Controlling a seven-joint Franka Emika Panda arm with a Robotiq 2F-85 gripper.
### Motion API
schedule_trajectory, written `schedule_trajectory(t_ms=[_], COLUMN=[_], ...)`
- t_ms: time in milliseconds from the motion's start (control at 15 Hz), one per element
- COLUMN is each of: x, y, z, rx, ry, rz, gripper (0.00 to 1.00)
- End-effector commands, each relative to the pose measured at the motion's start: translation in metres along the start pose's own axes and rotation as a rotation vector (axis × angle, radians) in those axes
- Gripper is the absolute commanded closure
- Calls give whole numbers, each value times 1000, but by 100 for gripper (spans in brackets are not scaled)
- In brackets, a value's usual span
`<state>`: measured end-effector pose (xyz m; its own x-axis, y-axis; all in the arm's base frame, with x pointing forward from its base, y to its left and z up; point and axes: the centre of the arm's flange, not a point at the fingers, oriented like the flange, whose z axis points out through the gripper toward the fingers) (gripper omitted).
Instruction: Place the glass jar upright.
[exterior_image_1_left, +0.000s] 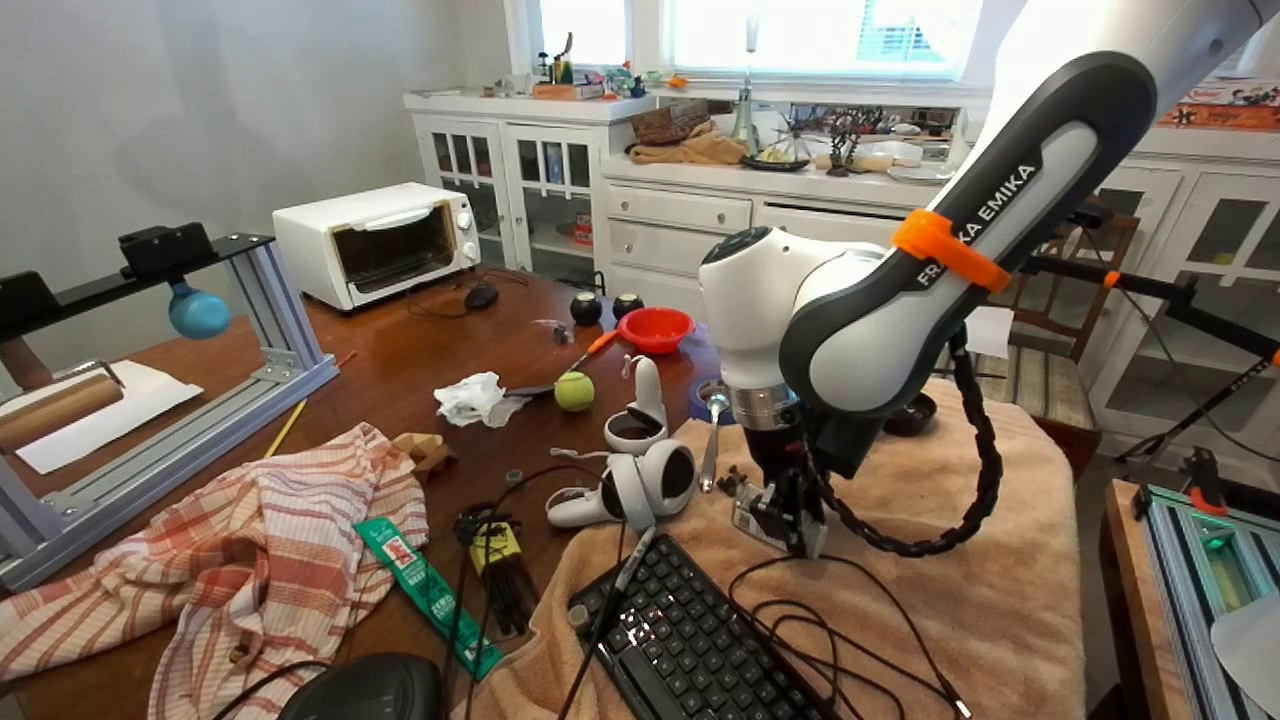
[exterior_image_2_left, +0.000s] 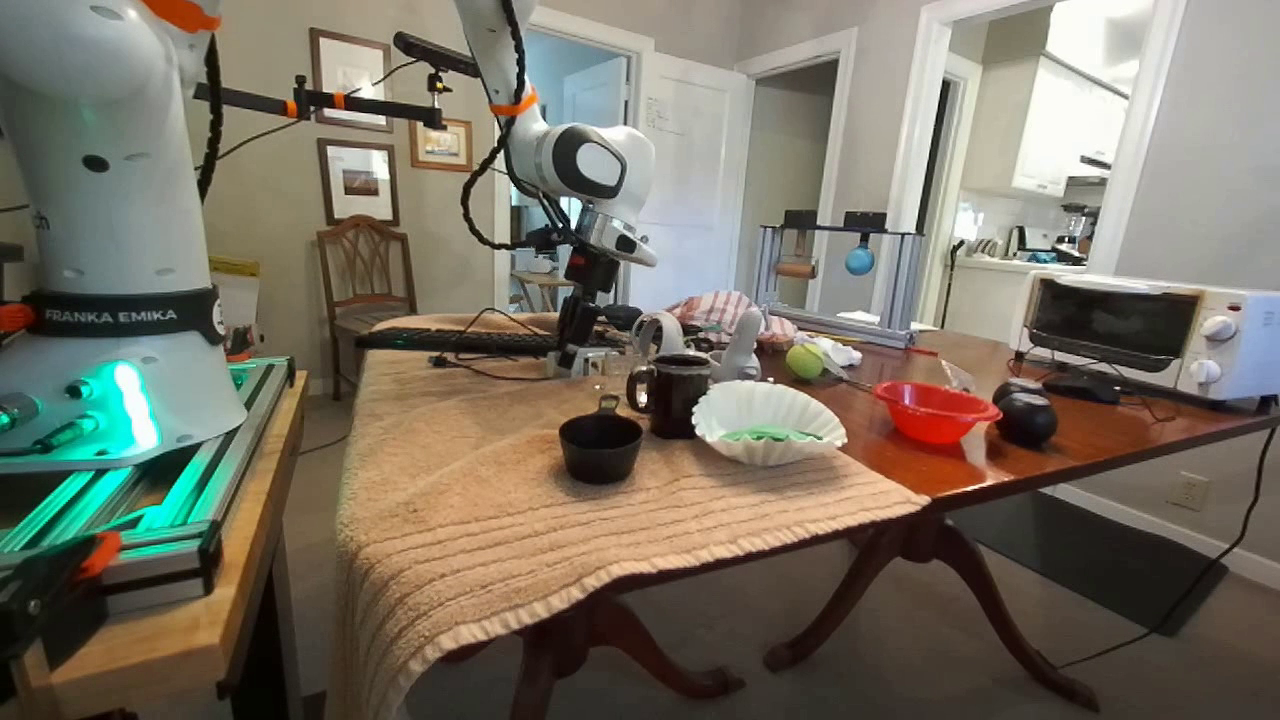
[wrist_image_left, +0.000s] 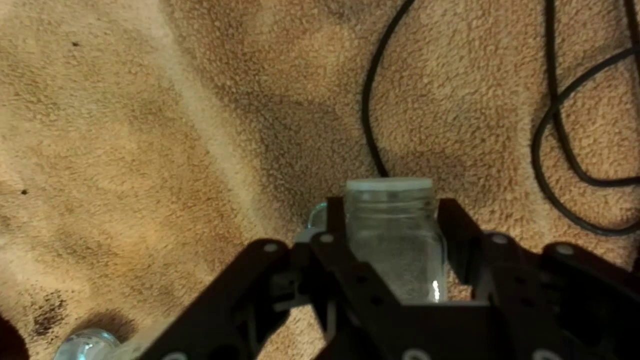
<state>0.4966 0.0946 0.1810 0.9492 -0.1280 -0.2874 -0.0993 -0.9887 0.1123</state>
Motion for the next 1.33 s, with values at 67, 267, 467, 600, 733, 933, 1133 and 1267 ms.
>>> schedule_trajectory(t_ms=[67, 267, 467, 600, 733, 933, 1133, 1267], x=[1, -16, -33, -42, -48, -63, -83, -101], y=[0, 2, 4, 9, 22, 50, 77, 96], z=[0, -28, -63, -87, -110, -141, -173, -196], rx=[14, 67, 162, 220, 266, 285, 295, 298], ry=[13, 13, 22, 16, -27, -115, -227, -316], rz=[-5, -56, -127, -152, -184, -187, -211, -228], gripper=[76, 76, 76, 76, 76, 76, 76, 76])
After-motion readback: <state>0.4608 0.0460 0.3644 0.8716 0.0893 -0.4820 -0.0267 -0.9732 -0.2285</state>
